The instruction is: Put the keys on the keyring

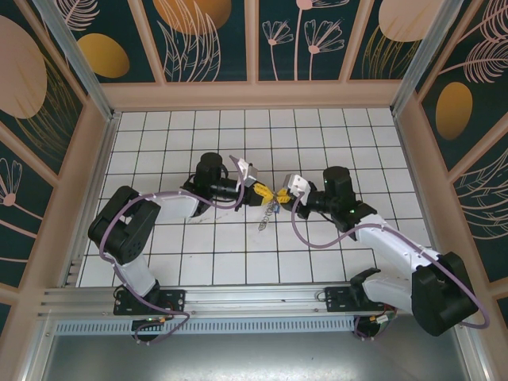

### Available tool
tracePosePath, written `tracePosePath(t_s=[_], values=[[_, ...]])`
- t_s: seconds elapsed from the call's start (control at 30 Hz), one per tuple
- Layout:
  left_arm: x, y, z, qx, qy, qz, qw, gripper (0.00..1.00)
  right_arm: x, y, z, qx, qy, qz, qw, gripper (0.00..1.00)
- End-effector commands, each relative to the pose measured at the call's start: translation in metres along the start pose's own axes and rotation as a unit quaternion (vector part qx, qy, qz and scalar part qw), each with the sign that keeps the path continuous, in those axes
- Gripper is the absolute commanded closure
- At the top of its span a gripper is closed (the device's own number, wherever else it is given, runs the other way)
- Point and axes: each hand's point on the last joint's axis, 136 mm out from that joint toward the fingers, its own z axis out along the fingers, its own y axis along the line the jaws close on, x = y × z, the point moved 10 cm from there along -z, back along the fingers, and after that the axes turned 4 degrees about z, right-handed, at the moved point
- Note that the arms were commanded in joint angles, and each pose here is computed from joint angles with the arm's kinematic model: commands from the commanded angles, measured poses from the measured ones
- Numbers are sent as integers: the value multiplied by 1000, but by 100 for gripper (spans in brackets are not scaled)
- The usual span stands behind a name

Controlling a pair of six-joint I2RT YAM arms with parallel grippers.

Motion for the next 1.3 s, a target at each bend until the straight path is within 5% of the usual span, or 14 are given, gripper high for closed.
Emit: tracePosePath(t_s=[0.0, 0.43, 1.27], values=[[-16, -3, 2, 32, -4, 35, 999, 100, -21, -2, 0, -36, -40, -33, 998, 83], [-13, -1, 1, 5, 6, 39, 999, 100, -12, -3, -10, -6, 6, -29, 1000, 77], [-15, -2, 1, 11, -2, 42, 999, 100, -14, -9, 4, -65, -19, -12, 998, 80]])
